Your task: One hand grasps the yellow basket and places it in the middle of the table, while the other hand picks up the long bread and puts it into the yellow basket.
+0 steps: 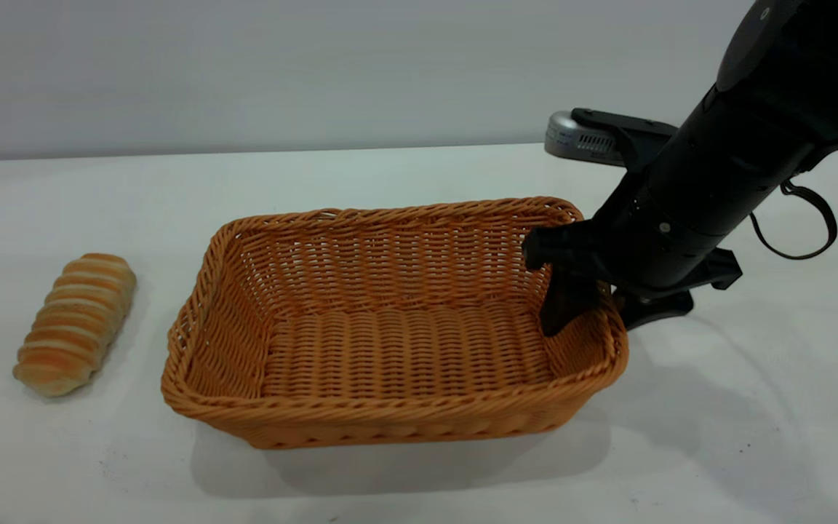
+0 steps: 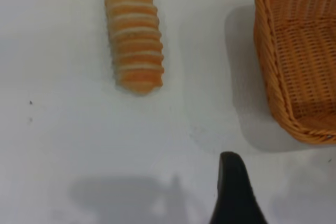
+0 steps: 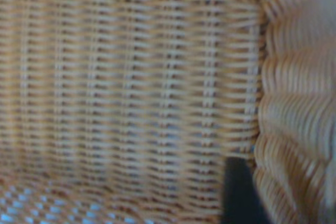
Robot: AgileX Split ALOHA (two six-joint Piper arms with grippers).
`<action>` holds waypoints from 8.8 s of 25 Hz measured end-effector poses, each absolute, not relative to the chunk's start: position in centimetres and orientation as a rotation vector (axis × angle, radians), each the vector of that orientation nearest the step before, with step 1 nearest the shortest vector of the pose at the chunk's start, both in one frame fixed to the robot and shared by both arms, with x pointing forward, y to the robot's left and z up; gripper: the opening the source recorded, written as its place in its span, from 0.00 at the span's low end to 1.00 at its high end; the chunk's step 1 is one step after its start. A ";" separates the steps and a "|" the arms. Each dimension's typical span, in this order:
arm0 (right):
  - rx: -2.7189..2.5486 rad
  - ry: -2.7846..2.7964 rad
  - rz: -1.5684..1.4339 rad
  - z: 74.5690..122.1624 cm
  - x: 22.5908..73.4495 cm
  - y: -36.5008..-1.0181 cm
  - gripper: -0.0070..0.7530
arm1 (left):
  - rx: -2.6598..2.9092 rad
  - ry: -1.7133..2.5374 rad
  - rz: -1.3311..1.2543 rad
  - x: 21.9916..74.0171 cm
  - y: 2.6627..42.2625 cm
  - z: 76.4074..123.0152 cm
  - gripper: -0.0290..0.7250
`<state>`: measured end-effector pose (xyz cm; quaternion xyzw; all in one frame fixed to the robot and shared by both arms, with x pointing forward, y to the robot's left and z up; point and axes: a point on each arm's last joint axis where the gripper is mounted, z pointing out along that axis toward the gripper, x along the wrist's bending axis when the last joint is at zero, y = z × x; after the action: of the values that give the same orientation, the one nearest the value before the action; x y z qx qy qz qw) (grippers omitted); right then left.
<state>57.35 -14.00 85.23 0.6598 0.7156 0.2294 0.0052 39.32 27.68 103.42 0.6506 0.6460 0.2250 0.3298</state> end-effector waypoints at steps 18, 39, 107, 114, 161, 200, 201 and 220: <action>1.585 2.600 0.737 95.5 54.3 -14.7 0.73 | 1.846 1.861 0.450 50.0 26.4 96.8 0.74; 1.275 2.544 1.001 109.8 45.1 -18.0 0.69 | 1.909 2.064 0.381 60.9 29.3 88.2 0.74; 1.188 2.254 1.152 117.3 28.9 -25.5 0.69 | 2.298 1.271 0.366 56.3 9.2 93.7 0.87; 1.211 2.249 1.087 115.9 27.8 -26.4 0.69 | 2.266 1.184 0.546 53.3 12.3 103.7 0.78; 1.351 2.017 0.998 104.2 24.6 -29.7 0.69 | 1.903 1.181 0.631 24.3 30.7 104.5 0.72; 1.633 1.699 0.840 104.2 24.6 -29.9 0.69 | 1.704 1.542 0.833 23.9 30.6 104.4 0.72; 1.652 1.674 0.827 104.2 24.6 -29.9 0.69 | 1.683 1.562 0.850 23.8 30.6 104.4 0.72; 1.661 1.663 0.824 104.2 24.6 -29.9 0.69 | 1.579 1.621 0.931 22.9 30.6 104.3 0.72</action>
<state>24.63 -29.94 104.19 0.6319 0.6327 0.3134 0.3197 22.89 30.63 104.35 0.6068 0.6228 0.3577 0.3405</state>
